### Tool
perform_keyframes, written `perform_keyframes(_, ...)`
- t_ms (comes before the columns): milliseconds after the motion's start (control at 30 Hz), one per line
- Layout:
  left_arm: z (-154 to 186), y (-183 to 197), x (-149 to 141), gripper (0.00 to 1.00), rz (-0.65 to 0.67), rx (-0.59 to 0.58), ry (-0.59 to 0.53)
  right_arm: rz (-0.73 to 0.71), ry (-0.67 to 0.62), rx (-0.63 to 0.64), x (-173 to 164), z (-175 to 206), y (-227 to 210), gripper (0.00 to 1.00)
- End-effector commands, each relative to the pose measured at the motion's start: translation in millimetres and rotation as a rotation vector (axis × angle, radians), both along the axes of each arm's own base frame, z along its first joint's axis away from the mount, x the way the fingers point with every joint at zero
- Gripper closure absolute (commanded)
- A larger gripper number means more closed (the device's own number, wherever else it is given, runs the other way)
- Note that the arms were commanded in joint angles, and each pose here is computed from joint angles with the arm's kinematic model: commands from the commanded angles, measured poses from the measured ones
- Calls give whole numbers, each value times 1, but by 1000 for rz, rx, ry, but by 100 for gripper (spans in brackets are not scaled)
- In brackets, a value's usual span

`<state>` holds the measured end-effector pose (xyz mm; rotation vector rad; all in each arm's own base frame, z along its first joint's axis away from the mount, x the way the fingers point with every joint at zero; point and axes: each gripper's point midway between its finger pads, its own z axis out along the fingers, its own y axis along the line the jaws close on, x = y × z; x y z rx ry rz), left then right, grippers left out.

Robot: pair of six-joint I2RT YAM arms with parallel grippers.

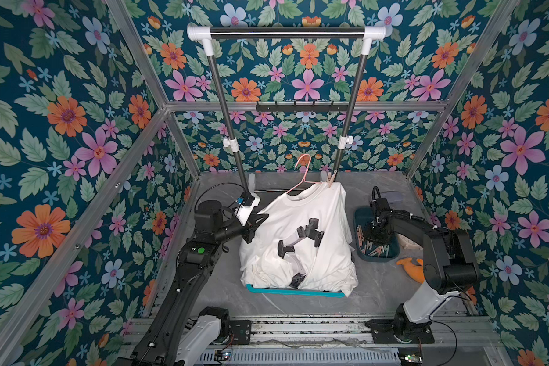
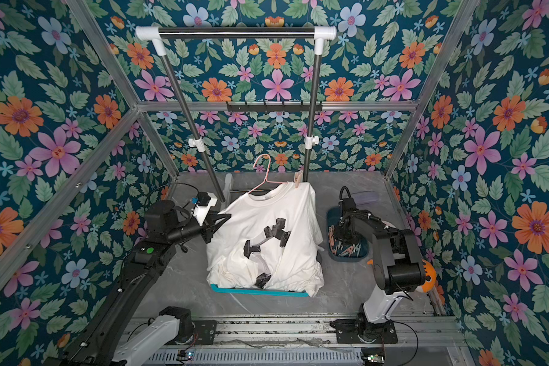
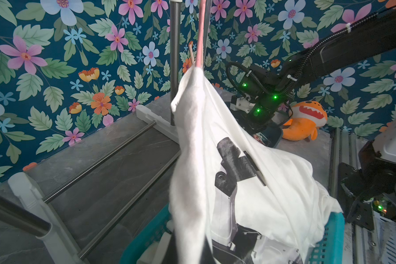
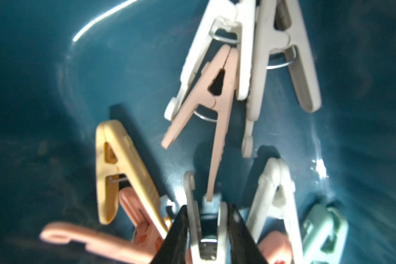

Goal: Use clothespins to secure the t-shirt on both sides of the hanger
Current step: Pick up the clothespin from the storage box.

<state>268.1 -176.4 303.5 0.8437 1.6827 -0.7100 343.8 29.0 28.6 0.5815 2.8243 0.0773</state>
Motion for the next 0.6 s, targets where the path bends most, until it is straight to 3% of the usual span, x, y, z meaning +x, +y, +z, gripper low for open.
perform_keyframes(0, 19, -2, 2, 100, -8, -23, -77, 20, 11, 5, -6, 2, 1, 73)
perform_keyframes(200, 20, -2, 2, 100, -10, -24, -78, 30, -21, 1, -2, 7, 1, 73)
perform_keyframes(567, 19, 0, 2, 100, 0, -22, -80, 58, 59, -8, -1, -12, 7, 72)
